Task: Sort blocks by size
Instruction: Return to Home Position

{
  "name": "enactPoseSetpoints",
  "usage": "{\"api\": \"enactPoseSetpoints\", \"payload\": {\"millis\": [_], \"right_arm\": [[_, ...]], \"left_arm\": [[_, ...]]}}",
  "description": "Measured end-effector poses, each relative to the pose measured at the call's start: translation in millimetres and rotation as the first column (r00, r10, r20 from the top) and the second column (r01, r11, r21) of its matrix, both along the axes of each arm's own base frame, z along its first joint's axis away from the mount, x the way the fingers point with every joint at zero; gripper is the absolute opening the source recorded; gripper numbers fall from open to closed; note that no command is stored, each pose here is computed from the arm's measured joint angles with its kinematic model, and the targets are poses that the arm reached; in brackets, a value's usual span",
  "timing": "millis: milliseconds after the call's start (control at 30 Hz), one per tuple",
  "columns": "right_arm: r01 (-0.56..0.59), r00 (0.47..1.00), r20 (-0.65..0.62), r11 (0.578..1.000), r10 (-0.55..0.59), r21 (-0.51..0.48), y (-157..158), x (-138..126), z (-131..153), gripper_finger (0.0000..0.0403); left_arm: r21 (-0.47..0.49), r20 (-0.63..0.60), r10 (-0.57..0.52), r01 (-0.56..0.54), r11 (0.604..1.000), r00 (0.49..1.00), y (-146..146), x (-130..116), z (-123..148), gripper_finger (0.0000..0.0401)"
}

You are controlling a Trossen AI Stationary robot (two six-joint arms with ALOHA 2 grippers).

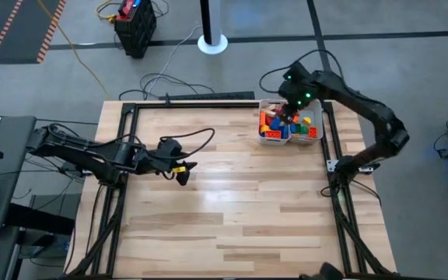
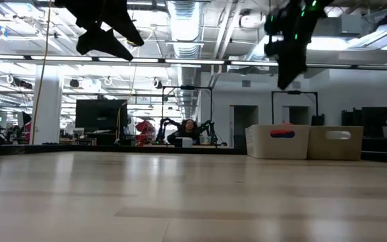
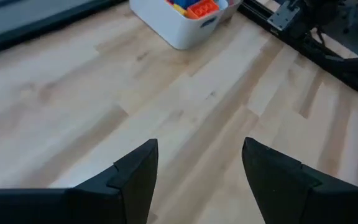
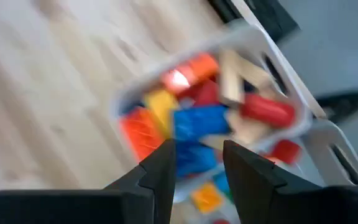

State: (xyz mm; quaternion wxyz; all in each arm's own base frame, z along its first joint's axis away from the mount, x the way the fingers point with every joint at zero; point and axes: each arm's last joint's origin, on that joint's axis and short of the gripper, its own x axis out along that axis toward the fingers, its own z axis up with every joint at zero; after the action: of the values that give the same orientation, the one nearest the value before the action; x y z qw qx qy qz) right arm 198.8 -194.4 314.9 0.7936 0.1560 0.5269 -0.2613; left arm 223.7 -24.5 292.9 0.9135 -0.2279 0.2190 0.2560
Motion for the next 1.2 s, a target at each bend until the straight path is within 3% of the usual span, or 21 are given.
{"api": "enactPoseSetpoints", "payload": {"millis": [167,267,433,667,933,1067,1200], "right_arm": [[-0.052,0.967,0.246,0.997,0.062,-0.049,37.5,0.4,35.9,0.0161],[-0.038,0.892,0.445,0.994,0.082,-0.107,61.9,1.2,48.4,0.0162],[0.010,0.755,0.655,0.999,0.020,-0.042,96.6,-3.1,34.5,0.0162],[0.113,0.649,0.757,0.994,-0.083,0.012,141.6,-21.1,20.9,0.0162],[0.230,0.453,0.889,0.972,-0.063,-0.048,182.1,-59.0,21.0,0.0162],[0.250,0.358,0.931,0.968,-0.068,-0.025,188.4,-75.3,4.8,0.0162],[0.259,0.308,0.946,0.966,-0.107,0.025,186.7,-86.0,-19.6,0.0160]], "left_arm": [[0.064,-0.020,-0.053,0.055,0.996,0.998,8.5,2.8,1.8,0.0224],[0.131,-0.012,-0.115,0.115,0.985,0.993,11.4,4.1,6.9,0.0224],[0.223,-0.008,-0.175,0.172,0.959,0.985,13.7,-12.5,15.2,0.0224],[0.159,0.104,-0.215,0.197,0.967,0.971,17.7,-66.4,4.0,0.0224],[0.127,0.118,-0.241,0.226,0.966,0.963,20.9,-107.5,0.6,0.0224],[0.159,0.163,-0.184,0.158,0.974,0.969,24.4,-122.0,3.2,0.0224],[0.155,0.234,-0.121,0.086,0.984,0.965,27.1,-132.7,-6.0,0.0224]]}}
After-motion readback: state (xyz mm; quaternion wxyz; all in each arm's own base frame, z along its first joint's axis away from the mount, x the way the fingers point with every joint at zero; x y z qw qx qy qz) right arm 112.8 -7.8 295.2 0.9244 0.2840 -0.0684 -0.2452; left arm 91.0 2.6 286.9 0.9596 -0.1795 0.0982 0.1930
